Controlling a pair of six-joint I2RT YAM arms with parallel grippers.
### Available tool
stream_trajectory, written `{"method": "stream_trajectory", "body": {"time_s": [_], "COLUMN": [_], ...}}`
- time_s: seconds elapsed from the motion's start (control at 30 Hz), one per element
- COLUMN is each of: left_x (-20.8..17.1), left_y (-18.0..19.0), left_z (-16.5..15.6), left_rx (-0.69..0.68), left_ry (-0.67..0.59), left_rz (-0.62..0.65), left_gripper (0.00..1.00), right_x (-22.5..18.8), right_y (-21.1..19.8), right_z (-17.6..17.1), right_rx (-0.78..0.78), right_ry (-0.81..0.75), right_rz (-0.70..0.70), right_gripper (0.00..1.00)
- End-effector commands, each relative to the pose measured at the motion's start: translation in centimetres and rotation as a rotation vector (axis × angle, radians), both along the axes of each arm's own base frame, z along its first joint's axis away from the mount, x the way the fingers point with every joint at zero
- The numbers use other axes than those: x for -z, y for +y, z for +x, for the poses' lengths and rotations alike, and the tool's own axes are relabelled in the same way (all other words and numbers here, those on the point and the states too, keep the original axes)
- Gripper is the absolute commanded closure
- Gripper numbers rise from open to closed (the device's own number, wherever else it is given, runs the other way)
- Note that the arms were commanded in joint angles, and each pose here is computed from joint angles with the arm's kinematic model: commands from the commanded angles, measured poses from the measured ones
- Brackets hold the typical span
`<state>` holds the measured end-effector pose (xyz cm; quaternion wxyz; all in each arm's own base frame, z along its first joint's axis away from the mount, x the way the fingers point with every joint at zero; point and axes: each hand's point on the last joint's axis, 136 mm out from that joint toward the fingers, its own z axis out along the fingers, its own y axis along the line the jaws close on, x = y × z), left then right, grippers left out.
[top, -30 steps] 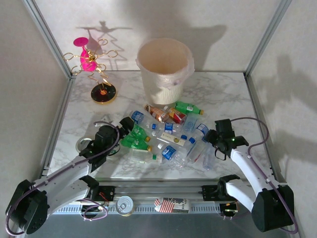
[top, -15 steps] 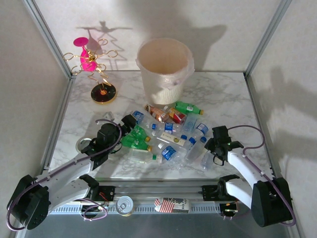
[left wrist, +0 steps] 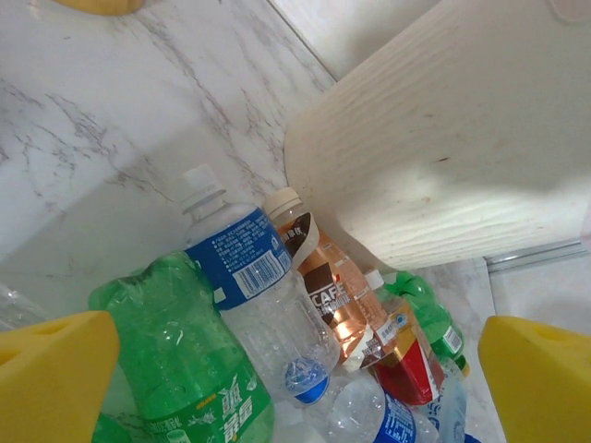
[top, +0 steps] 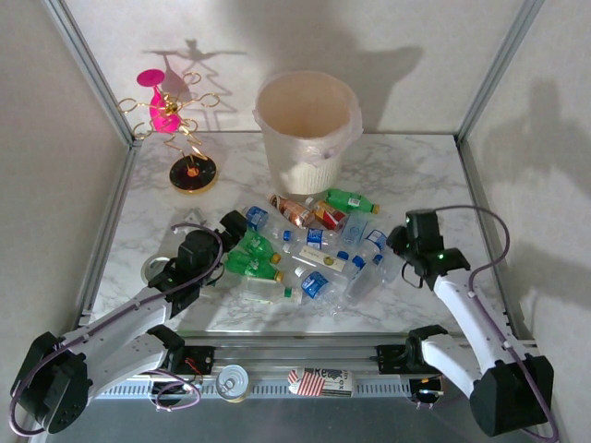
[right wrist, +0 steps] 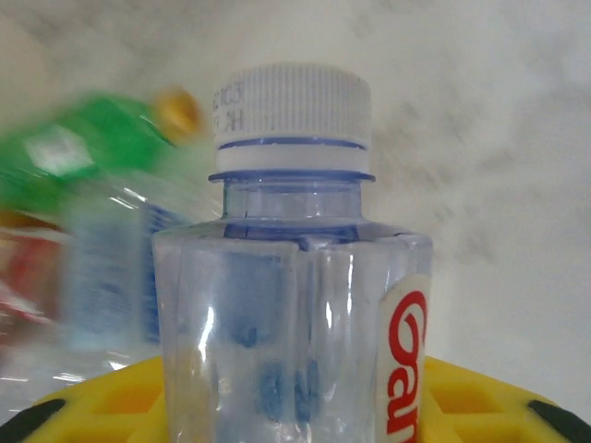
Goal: Put the plastic bottles in the bin
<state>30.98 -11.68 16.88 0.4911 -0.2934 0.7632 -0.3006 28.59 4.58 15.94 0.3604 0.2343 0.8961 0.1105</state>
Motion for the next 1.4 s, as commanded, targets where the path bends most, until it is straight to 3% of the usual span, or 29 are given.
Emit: {"method": "stream_trajectory", "body": {"time_s": [0.0, 0.3, 0.5, 0.73, 1.13, 1.37], "left_x": [-0.6, 1.0, 2.1, 2.6, 3.1, 3.2], "left_y": [0.5, 2.1, 3.5, 4.1, 4.9, 5.1], "left_z": [0.4, -0.9, -2.5, -4.0, -5.8, -6.2], "left_rx": [-0.024, -0.016, -0.035, -0.019, -0.010, -0.015], "left_ry": [-0.005, 0.064, 0.088, 0.092, 0.112, 0.116], "left_rz": [-0.028, 0.012, 0.011, 0.013, 0.021, 0.022], "left_gripper": [0.00, 0.00, 0.00, 0.00, 0.00, 0.01], "right_x": [-6.9, -21.3, -25.8, -26.7, -21.3, -22.6], "right_y": [2.8, 10.2, 13.9, 19.6, 26.1, 26.4], "right_z": [3.6, 12.8, 18.7, 24.7, 28.5, 28.6], "right_rx": [-0.134, -0.356, -0.403, -0.474, -0.527, -0.529], "right_ry": [-0.182, -0.492, -0.603, -0.628, -0.584, -0.619], "right_rz": [0.039, 0.096, 0.085, 0.126, 0.148, 0.156], "right_gripper": [0.58, 0.59, 0.59, 0.59, 0.55, 0.32]}}
